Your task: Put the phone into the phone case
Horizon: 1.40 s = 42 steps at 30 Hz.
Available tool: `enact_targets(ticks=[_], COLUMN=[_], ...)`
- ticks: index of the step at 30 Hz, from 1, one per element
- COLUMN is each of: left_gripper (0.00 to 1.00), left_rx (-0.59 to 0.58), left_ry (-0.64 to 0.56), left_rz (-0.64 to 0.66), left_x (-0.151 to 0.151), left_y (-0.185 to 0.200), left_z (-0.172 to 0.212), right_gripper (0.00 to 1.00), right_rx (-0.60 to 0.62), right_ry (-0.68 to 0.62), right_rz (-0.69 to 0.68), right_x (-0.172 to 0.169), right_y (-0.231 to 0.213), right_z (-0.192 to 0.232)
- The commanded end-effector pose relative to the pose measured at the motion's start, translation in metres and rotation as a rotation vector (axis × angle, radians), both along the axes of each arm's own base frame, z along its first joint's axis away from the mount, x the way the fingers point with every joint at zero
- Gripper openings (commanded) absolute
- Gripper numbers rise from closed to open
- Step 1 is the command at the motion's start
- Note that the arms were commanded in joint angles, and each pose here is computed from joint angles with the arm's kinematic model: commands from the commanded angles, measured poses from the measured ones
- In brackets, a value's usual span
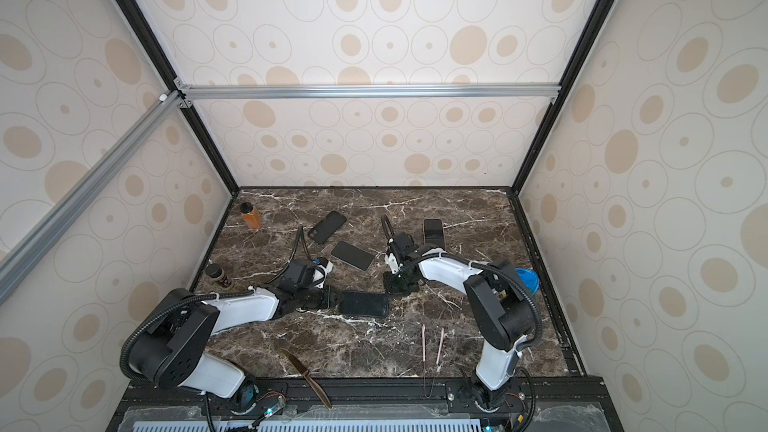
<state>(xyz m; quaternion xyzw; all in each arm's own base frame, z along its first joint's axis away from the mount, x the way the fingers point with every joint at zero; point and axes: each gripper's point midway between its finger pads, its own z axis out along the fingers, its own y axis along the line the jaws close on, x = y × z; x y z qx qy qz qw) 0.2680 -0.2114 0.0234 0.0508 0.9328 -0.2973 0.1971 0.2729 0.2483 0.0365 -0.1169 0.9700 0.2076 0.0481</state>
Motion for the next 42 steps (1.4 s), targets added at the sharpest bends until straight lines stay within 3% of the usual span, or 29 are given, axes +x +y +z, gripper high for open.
enact_targets(ticks=[1, 21, 32, 42], left_gripper=[0.26, 0.23, 0.23, 0.23], left_rx=[0.007, -0.043, -0.046, -0.051], left_ry=[0.013, 0.044, 0.053, 0.054], left_rz=[-0.028, -0.069, -0.058, -0.057], left_x=[0.0, -0.008, -0.014, -0.015], left_y=[-0.002, -0.01, -0.007, -0.007], left_z=[-0.003, -0.004, -0.007, -0.007], right_gripper=[0.17, 0.14, 0.12, 0.1], right_rx=[-0.011, -0.003, -0.172, -0.191], right_ry=[0.033, 0.111, 0.111, 0.157], right_rz=[0.002, 0.023, 0.072, 0.093], right_x=[-0.003, -0.022, -0.033, -0.046], right_y=[-0.001, 0.008, 0.007, 0.011], right_z=[-0.009, -0.026, -0.053, -0.074])
